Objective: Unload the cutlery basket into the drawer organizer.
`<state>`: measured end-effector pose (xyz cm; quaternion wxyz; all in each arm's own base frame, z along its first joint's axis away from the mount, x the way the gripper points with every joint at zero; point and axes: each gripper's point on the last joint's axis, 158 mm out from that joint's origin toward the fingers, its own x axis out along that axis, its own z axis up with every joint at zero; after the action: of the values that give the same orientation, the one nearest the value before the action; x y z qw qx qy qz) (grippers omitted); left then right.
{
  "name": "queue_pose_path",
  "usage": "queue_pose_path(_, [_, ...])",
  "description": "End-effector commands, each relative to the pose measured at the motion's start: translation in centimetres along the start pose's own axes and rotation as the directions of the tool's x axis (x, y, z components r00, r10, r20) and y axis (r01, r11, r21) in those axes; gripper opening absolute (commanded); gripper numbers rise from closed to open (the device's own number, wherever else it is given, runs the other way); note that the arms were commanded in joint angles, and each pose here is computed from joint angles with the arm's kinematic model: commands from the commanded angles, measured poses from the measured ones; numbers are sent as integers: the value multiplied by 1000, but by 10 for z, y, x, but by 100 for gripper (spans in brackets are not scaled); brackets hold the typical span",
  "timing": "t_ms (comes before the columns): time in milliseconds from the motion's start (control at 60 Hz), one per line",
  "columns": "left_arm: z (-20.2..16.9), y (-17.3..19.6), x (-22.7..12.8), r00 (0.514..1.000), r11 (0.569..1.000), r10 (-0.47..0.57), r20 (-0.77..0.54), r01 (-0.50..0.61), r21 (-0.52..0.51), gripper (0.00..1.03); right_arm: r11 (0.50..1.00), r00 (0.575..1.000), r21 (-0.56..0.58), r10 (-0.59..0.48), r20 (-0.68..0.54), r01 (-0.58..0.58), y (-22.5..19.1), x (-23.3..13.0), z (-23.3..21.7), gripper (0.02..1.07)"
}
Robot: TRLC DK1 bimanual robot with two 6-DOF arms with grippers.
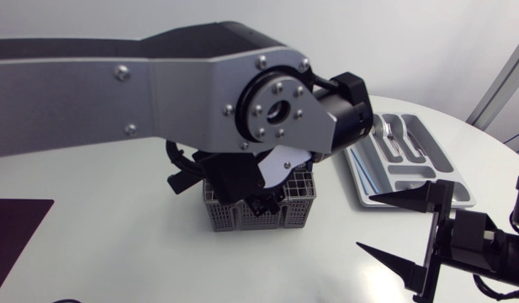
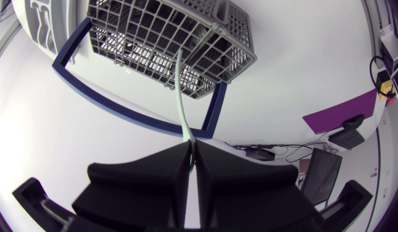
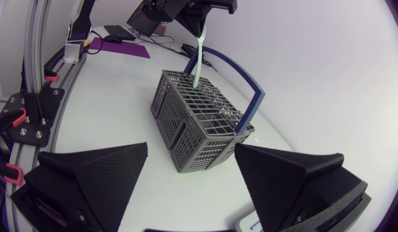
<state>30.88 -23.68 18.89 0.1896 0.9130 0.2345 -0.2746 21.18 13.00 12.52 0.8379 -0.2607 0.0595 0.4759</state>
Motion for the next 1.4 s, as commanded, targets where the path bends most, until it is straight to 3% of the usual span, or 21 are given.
queue_pose_path(0, [-15, 3, -13, 999, 998, 34, -14, -35, -48, 6, 998, 1000, 55, 23, -3, -23, 10, 2, -5, 99])
queue_pose_path(233, [-19, 2, -22, 998, 997, 56, -18, -57, -60, 6, 998, 1000, 62, 12, 11, -12, 7, 0, 4, 99])
queue_pose_path(533, [-23, 10, -43, 990, 973, 144, -3, -143, -180, 6, 992, 997, 118, 46, 68, -54, 7, 0, 38, 99])
queue_pose_path(767, [-5, 18, -54, 966, 935, 245, 77, -215, -282, 6, 973, 986, 182, 120, 116, -140, 10, 2, 72, 99])
queue_pose_path(1167, [38, 40, -65, 860, 832, 462, 215, -336, -441, 6, 926, 959, 261, 242, 145, -273, 4, 21, 105, 97])
queue_pose_path(1383, [54, 52, -76, 765, 762, 584, 271, -402, -508, 6, 902, 951, 302, 277, 137, -307, -9, 36, 103, 94])
